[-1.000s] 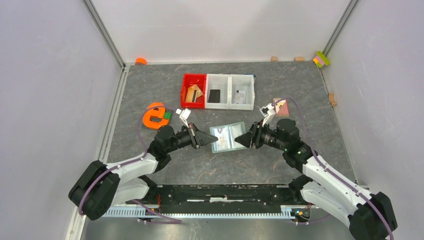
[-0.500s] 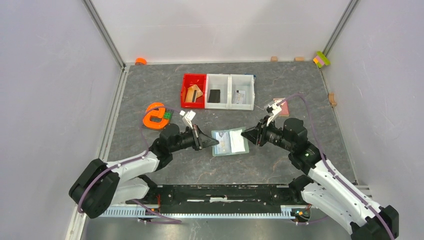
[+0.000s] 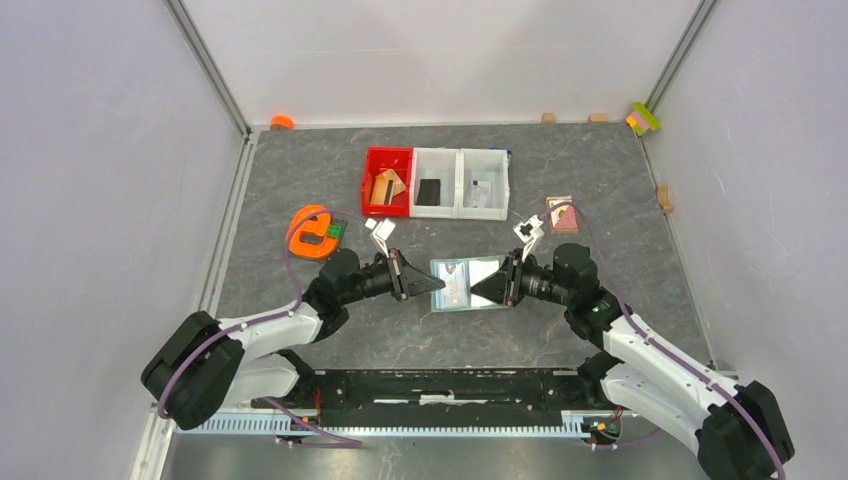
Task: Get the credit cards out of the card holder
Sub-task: Remove the credit card from the card holder.
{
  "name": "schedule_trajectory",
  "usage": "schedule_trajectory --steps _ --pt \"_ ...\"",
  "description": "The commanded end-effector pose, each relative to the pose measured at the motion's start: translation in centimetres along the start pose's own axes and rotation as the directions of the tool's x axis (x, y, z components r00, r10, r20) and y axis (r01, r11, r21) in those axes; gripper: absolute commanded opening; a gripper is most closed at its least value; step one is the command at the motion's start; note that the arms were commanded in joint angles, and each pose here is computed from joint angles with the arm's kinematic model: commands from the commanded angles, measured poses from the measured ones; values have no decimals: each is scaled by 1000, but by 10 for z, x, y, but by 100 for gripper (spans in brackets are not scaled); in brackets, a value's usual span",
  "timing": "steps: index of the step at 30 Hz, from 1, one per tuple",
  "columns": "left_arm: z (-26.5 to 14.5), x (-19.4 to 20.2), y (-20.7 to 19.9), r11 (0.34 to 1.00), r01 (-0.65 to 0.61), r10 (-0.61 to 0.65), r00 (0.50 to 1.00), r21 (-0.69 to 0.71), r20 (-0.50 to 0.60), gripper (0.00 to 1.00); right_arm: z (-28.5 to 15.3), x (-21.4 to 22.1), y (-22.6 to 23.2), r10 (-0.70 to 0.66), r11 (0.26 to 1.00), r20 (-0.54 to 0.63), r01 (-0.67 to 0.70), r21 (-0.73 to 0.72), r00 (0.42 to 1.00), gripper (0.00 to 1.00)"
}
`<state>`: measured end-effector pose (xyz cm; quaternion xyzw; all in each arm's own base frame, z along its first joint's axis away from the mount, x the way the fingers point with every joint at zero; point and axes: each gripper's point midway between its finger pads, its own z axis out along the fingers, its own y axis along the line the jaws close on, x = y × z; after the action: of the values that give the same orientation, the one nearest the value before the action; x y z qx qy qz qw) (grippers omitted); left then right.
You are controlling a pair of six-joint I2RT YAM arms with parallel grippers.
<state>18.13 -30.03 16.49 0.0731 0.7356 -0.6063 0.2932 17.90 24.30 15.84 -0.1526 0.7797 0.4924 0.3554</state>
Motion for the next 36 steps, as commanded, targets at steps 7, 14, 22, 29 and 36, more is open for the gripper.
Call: schedule_trajectory --steps 7,14,22,29,36 --pt "-6 -14 -52 980 -38 31 999 193 37 2 -2 -8 34 90 978 44 -80 -195 995 26" --pt "-2 -10 -57 976 -34 31 999 214 19 2 -3 -8 43 130 962 43 -116 -248 991 26" --pt "5 -3 -58 974 -34 37 999 225 -6 2 -8 -12 55 188 931 61 -158 -328 980 32" --pt "0 -7 -65 967 -51 46 999 248 22 2 -3 -8 35 195 955 74 -171 -244 978 45" --pt "-3 -6 -81 942 -34 31 999 333 13 2 -6 -9 44 225 934 73 -194 -301 972 53"
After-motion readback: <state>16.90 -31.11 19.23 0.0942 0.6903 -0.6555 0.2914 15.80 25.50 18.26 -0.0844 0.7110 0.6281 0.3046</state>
